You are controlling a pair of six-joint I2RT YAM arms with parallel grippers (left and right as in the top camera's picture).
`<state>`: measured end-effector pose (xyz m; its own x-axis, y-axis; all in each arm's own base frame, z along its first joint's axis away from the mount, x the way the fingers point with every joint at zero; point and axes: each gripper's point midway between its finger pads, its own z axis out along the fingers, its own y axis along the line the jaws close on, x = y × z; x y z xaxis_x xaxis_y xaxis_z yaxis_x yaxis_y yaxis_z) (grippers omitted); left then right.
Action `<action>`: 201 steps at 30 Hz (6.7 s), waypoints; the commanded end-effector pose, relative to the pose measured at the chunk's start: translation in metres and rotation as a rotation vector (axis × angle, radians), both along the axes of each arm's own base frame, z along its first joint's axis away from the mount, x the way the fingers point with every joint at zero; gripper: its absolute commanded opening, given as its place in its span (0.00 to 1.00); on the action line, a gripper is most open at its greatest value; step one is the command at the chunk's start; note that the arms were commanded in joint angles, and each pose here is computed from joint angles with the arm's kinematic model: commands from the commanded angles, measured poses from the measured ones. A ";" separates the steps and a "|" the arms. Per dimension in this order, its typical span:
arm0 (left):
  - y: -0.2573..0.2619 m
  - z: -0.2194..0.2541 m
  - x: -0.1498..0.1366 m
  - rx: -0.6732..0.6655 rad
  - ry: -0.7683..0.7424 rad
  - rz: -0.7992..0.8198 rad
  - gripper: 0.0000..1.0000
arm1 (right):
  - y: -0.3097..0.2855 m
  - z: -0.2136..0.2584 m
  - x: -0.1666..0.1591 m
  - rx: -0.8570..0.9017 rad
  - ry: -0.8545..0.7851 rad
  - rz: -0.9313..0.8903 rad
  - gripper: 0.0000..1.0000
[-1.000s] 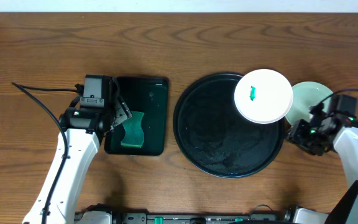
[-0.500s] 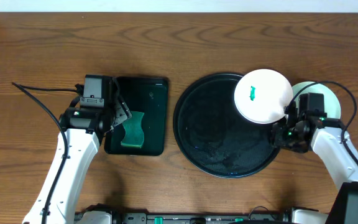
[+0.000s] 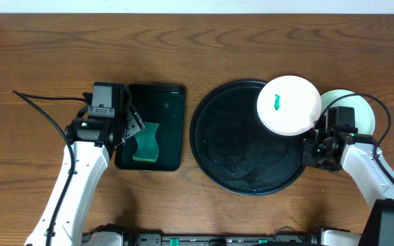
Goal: Clean dirty plates on tray and stack at the side
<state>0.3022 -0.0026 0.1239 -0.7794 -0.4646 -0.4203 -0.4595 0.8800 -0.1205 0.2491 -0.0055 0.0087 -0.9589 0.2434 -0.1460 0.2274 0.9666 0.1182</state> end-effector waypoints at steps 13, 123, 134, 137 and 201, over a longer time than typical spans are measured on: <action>0.001 0.007 0.004 0.002 -0.018 0.000 0.80 | 0.032 0.002 -0.006 0.167 0.017 0.043 0.06; 0.001 0.007 0.004 0.002 -0.018 0.000 0.81 | 0.077 0.032 0.060 0.247 -0.075 0.038 0.01; 0.001 0.007 0.004 0.002 -0.018 0.000 0.80 | 0.079 0.001 0.041 0.204 -0.068 0.092 0.01; 0.001 0.007 0.004 0.002 -0.018 0.000 0.81 | 0.075 0.002 0.047 0.177 -0.099 0.105 0.13; 0.001 0.007 0.004 0.002 -0.018 0.000 0.80 | 0.074 -0.003 0.049 0.095 -0.124 0.209 0.03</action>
